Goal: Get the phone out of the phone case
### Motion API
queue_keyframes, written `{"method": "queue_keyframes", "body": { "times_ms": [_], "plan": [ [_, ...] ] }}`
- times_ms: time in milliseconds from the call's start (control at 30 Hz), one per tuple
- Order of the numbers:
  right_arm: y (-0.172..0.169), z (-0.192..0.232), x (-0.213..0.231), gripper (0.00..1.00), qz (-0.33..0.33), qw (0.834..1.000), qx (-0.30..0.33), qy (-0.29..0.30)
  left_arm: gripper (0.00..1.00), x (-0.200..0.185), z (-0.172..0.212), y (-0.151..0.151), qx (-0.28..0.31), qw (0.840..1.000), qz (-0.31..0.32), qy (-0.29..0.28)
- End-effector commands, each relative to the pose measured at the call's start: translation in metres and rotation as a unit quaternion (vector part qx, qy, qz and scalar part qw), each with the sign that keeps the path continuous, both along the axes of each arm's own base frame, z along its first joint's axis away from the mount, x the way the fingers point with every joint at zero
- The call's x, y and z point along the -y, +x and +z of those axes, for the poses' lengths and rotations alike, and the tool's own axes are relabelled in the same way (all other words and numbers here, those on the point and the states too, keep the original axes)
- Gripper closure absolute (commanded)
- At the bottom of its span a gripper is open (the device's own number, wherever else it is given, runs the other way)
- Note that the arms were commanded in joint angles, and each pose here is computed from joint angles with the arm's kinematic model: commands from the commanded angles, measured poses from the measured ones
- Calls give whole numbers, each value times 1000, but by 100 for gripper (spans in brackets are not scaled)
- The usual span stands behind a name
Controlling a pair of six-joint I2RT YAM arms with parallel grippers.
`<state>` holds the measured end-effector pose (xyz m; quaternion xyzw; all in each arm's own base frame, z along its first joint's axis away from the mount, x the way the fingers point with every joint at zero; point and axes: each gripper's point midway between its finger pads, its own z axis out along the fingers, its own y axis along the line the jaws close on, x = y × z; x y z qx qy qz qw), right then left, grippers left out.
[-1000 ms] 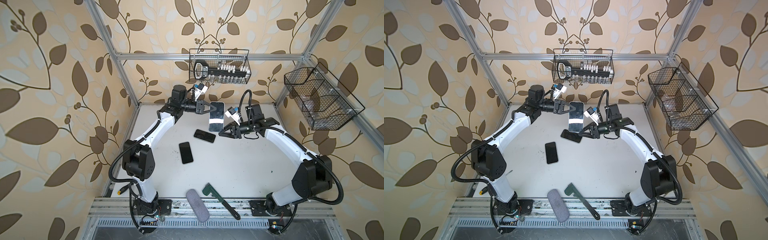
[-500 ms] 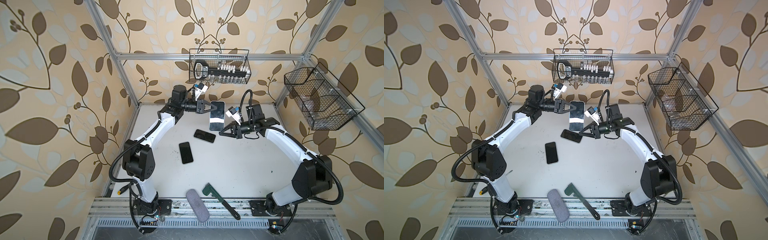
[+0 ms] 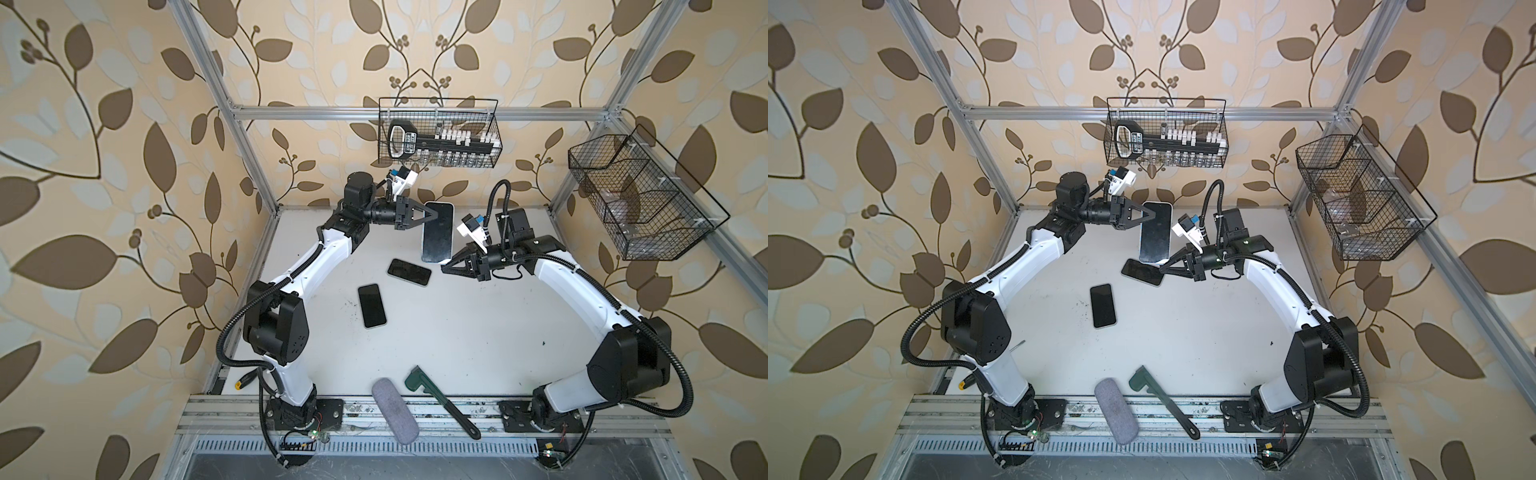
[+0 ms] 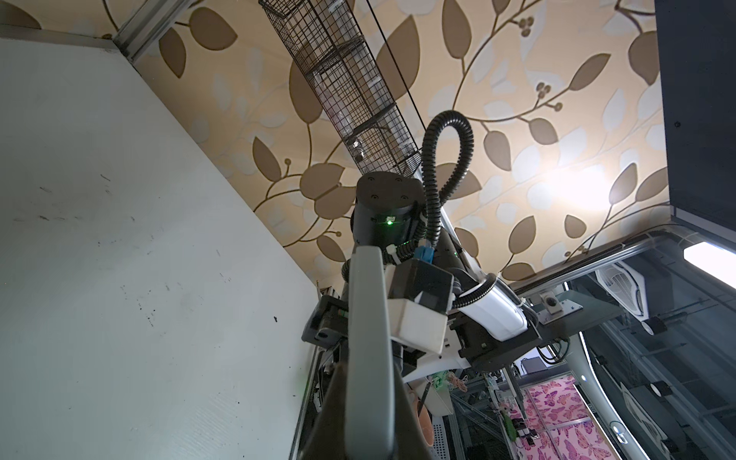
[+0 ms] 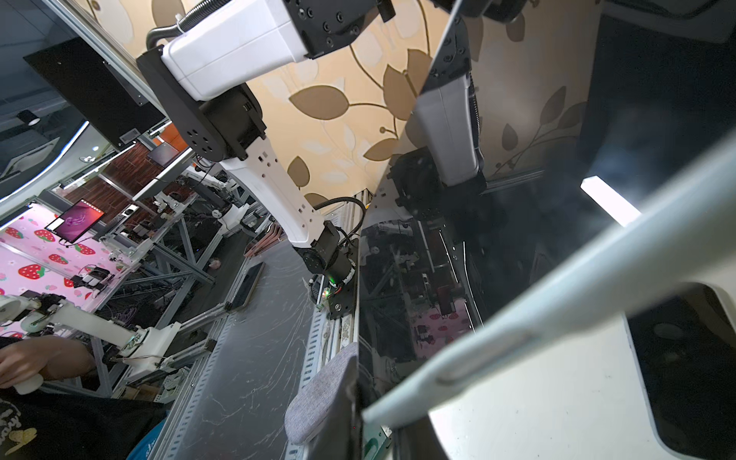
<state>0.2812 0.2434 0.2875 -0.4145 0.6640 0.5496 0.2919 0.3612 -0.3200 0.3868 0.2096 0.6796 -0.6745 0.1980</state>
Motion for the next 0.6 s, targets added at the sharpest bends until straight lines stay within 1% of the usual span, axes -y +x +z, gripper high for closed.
{"method": "queue_keyframes", "body": {
  "times_ms": [0,567],
  "plan": [
    [1,-16,0,88,-2,999,34,-22,100,3,60,-37,26,999,-18,-39],
    [-3,-17,10,87,4,999,32,-4,100,5,83,-46,34,996,-30,-72]
  ]
}}
